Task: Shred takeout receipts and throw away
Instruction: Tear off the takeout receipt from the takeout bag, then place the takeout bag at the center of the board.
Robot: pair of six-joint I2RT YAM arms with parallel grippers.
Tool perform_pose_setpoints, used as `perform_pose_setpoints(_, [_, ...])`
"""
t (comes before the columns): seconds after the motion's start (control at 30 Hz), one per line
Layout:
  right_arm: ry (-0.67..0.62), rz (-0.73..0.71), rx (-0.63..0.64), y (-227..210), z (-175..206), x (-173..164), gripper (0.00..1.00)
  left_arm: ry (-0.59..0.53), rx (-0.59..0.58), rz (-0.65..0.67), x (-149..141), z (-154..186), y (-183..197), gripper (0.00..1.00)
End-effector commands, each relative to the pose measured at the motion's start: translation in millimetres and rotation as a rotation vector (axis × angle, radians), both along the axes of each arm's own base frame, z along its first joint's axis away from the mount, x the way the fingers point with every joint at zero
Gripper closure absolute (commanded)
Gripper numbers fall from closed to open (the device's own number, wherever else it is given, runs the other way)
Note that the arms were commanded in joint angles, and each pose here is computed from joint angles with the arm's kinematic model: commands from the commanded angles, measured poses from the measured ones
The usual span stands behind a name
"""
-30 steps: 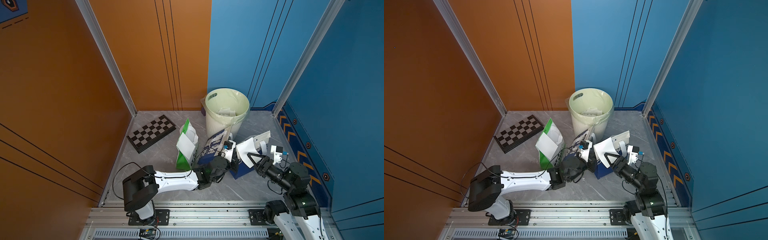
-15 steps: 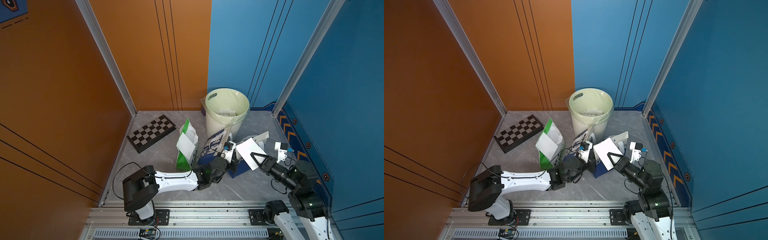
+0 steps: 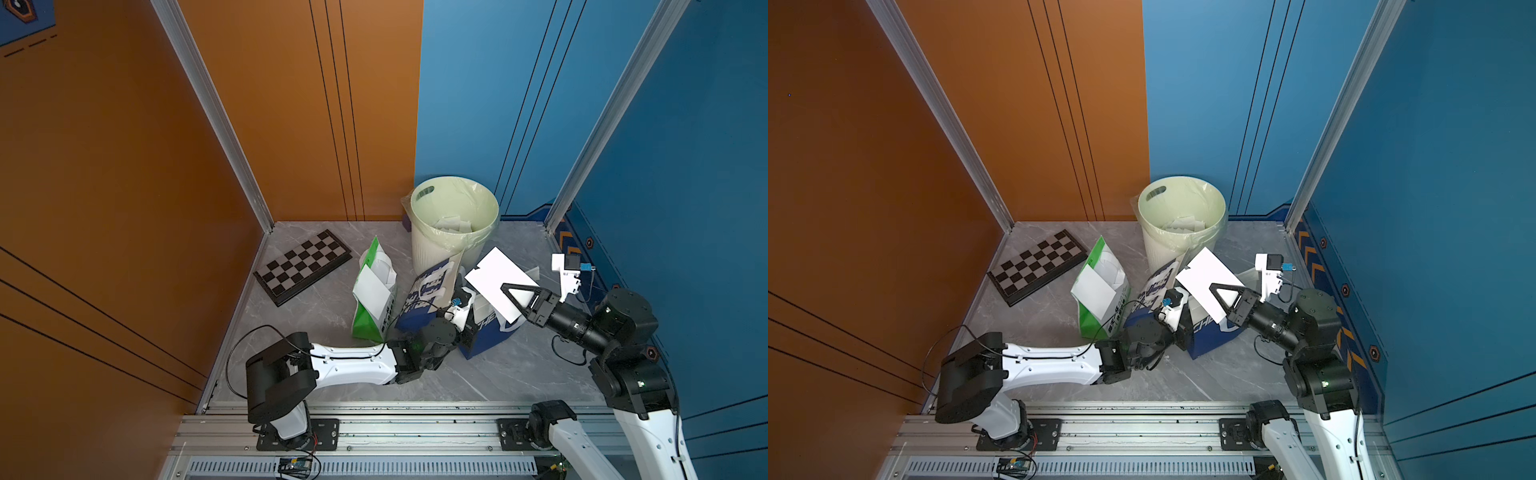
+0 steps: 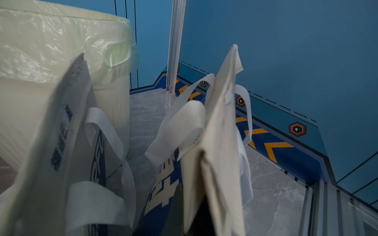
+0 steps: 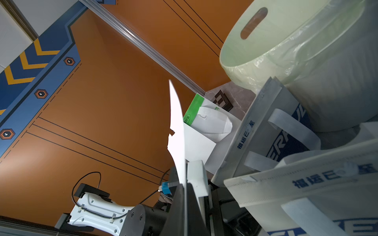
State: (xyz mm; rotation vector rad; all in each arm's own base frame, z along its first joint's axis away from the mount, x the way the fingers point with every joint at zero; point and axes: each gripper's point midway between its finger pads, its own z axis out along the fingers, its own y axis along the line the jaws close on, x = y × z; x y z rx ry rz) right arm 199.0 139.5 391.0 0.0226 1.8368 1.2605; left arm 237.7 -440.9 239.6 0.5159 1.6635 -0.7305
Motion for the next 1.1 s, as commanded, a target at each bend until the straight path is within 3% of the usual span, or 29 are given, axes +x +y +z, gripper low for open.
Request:
perform_pose_setpoints(0.0, [-0.102,0.051,-0.04,4.9,21.3,-7.0,1.0,-0.022,-0.002,0.031,2.3,2.3,6.2,1.0])
perform_pose_setpoints(0.2, [-0.113,0.006,-0.068,-1.6,22.8,4.1,1.0,-0.029,0.011,-0.004,-3.5,4.0,4.1,1.0])
perform_pose_setpoints(0.4, [-0.091,-0.027,-0.084,-6.9,14.4,12.6,1.0,-0.031,0.031,0.001,-7.7,-0.4,16.0,0.72])
perform_pose_setpoints(0.63, [-0.086,-0.052,-0.103,-11.1,9.7,17.9,1.0,-0.064,0.064,-0.072,-28.3,3.9,21.0,0.58])
perform_pose_setpoints(1.07, [-0.084,-0.085,-0.145,-16.1,2.2,27.2,1.0,-0.034,0.142,-0.317,-74.3,-12.6,32.8,0.56])
